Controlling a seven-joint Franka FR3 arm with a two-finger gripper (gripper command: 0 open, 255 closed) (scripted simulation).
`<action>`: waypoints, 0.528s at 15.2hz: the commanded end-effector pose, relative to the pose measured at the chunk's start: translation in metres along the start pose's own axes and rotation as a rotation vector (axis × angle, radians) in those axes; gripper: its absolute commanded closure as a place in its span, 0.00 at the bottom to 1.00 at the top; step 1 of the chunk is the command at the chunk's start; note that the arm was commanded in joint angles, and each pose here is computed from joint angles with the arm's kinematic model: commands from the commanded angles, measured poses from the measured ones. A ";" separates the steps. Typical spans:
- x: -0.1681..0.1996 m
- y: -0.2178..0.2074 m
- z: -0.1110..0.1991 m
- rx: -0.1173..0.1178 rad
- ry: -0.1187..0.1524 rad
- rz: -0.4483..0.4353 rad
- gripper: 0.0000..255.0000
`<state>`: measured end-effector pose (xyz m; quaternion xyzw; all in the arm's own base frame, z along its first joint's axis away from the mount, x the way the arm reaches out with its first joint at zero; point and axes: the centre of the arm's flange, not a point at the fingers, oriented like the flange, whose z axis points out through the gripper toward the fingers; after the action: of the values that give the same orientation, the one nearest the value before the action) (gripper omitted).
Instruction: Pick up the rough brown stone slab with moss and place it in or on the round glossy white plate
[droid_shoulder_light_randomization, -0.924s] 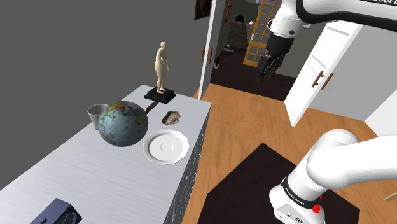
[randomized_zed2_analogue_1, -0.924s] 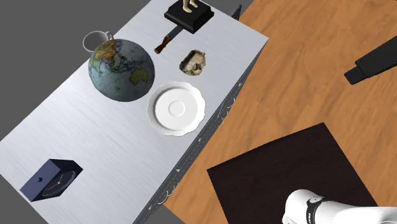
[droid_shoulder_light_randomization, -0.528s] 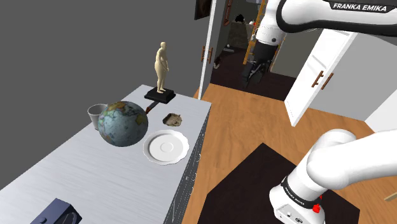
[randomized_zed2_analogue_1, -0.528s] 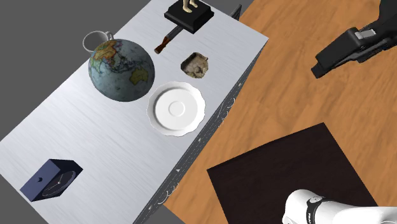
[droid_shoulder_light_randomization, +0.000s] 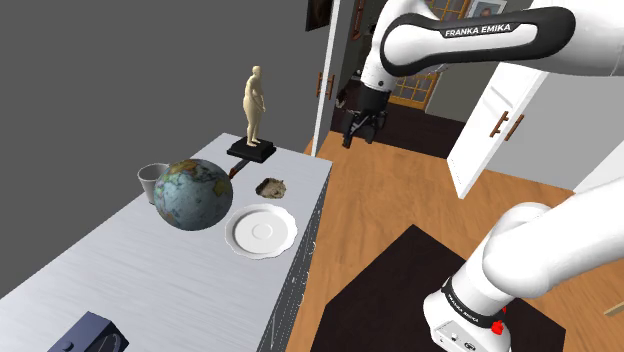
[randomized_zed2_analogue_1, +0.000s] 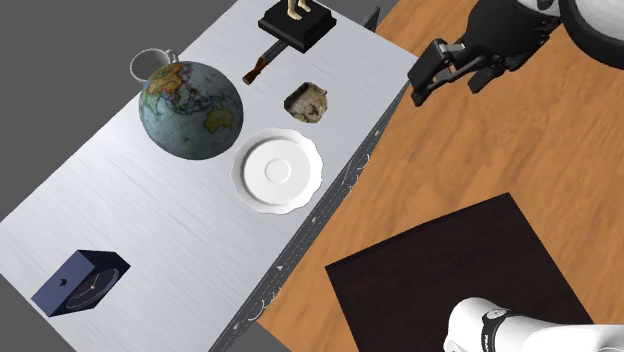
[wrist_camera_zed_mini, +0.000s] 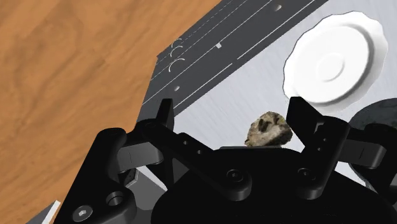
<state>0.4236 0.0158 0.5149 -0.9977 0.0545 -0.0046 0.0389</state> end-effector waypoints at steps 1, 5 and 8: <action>0.019 -0.006 0.021 0.015 -0.002 0.020 0.00; 0.056 -0.020 0.054 0.043 -0.006 0.058 0.00; 0.084 -0.029 0.080 0.064 -0.010 0.086 0.00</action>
<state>0.5011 0.0417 0.4482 -0.9935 0.0916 0.0001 0.0675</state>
